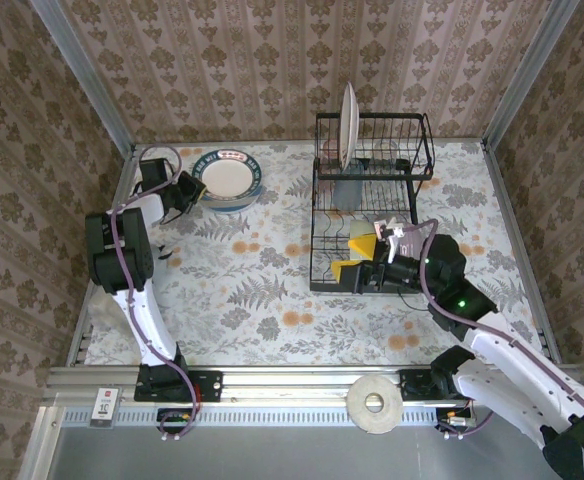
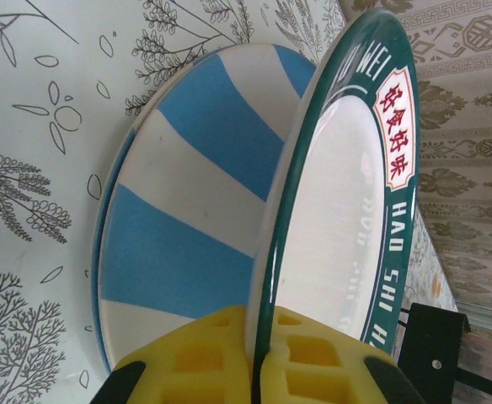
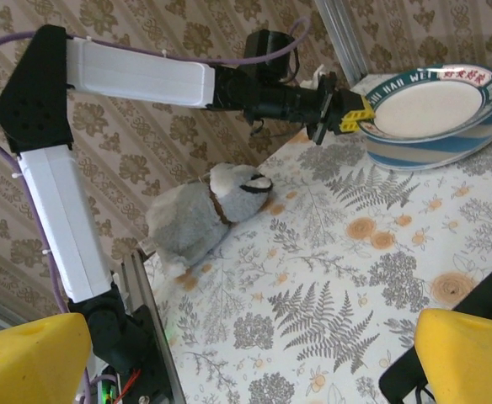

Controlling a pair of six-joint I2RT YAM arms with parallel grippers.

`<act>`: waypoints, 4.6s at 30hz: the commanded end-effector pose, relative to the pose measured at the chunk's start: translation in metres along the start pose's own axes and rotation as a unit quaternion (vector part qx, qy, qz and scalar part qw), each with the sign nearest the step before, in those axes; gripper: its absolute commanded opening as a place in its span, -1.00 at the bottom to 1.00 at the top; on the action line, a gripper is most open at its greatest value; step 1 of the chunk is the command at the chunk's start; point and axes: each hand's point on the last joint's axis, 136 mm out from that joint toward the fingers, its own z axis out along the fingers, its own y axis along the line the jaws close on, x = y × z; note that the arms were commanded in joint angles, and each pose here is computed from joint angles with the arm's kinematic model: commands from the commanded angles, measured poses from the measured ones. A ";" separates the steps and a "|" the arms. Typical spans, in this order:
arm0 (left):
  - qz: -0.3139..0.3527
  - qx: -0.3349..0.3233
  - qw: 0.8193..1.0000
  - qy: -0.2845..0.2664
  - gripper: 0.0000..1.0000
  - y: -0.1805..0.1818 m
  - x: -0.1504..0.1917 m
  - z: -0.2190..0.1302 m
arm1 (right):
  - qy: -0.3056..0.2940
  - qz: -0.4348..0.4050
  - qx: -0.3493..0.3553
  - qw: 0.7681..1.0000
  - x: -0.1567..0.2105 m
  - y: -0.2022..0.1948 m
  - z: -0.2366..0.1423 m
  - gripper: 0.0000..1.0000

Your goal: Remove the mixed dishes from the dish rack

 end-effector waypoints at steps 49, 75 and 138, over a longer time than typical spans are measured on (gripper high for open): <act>0.043 -0.054 0.987 -0.144 1.00 -0.074 -0.010 -0.160 | 0.014 -0.031 0.022 0.999 -0.002 0.002 0.003 1.00; 0.386 0.202 0.887 -0.152 0.99 -0.120 0.181 -0.301 | -0.078 -0.017 0.355 0.931 -0.098 -0.079 -0.033 1.00; 0.425 0.261 0.863 -0.083 1.00 -0.130 0.223 -0.303 | -0.058 -0.107 0.699 0.705 -0.239 -0.164 0.054 0.02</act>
